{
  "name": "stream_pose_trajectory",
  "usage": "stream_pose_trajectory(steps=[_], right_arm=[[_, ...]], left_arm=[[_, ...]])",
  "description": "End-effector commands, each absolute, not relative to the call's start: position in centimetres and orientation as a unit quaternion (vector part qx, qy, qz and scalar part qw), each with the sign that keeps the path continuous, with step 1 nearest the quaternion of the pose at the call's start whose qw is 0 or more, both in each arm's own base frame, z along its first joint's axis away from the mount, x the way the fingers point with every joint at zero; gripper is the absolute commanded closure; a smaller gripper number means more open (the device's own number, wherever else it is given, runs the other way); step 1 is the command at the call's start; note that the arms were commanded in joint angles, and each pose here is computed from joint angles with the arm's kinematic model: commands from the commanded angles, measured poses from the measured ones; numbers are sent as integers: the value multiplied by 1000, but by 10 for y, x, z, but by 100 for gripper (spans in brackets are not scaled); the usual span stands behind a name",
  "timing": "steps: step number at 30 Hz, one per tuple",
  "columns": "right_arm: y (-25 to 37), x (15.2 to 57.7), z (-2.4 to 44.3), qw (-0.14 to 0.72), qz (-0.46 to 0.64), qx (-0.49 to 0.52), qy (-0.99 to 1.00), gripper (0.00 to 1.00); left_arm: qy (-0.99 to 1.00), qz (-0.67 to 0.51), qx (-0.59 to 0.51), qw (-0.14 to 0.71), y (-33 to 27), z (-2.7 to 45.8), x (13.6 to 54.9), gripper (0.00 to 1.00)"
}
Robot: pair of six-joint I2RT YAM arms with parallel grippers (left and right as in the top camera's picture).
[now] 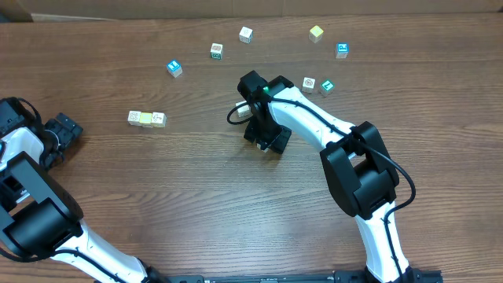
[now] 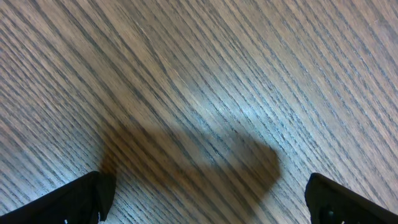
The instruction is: Form a horizontal line
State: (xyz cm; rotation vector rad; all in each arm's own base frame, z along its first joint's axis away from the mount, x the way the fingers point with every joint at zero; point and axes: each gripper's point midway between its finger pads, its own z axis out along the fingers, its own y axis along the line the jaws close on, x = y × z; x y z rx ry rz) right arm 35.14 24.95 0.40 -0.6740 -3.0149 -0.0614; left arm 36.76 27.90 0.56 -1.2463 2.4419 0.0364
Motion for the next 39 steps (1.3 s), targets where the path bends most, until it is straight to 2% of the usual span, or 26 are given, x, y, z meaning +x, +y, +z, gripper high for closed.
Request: stream_pose_trajectory(steps=[1,10,13,14,17,18,30,33,39], right_arm=[[250,352,8,18,-21,-222,-975,44],[248,352,8,20,-19,-222,-975,54],[247,352,9,22,-17,-223,-974,54],[246,352,10,23,-17,-223,-974,54],[244,353,10,23,-16,-222,-975,41],[243,353,10,23,-16,-223,-974,41],[248,360,30,18,-22,-223,-974,40],[248,361,31,16,-23,-223,-974,41],[248,361,31,16,-24,-223,-974,55]], left_arm=[[876,12,-469,112,264,-46,328,0],[876,12,-469,112,264,-46,328,0],[876,12,-469,112,264,-46,328,0],[876,12,-469,112,264,-46,328,1],[876,12,-469,112,264,-46,328,0],[876,12,-469,112,264,-46,328,0],[876,12,-469,112,264,-46,328,0],[876,12,-469,112,264,-46,328,1],[876,12,-469,112,264,-46,328,0]])
